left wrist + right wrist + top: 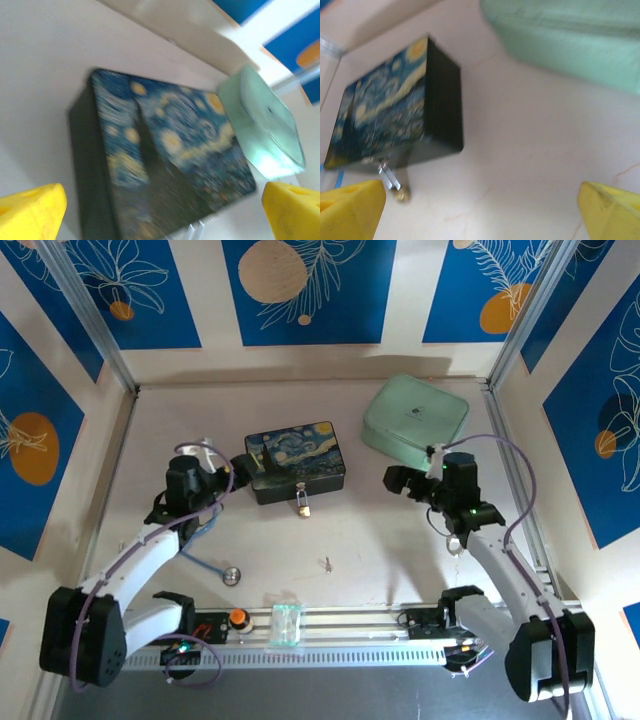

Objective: Unlock the padlock with the key

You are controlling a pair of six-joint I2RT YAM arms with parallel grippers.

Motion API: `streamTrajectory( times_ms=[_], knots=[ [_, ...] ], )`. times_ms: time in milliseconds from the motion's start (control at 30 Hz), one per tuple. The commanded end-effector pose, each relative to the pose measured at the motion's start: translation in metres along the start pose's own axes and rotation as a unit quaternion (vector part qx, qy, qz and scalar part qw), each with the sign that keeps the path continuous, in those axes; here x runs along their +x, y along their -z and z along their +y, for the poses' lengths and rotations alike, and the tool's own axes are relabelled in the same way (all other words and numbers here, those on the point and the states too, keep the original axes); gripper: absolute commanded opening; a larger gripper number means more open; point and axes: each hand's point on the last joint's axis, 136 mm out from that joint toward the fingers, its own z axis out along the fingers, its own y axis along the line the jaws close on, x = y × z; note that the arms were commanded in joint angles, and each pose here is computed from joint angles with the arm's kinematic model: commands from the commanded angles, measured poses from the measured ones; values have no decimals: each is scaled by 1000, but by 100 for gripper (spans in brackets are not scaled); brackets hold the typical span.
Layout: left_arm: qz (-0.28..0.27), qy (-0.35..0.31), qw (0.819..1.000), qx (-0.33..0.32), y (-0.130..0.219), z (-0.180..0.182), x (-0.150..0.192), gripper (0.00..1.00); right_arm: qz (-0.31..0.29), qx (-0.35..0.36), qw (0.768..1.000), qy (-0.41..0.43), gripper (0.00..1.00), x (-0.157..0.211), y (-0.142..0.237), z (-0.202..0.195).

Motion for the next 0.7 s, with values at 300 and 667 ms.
streamTrajectory(
  times_ms=[300, 667],
  knots=[
    [74, -2, 997, 28, 30, -23, 39, 100, 197, 39, 975, 94, 84, 131, -18, 66],
    [157, 16, 987, 7, 41, -41, 100, 100, 271, 46, 950, 145, 61, 194, -32, 107]
  ],
)
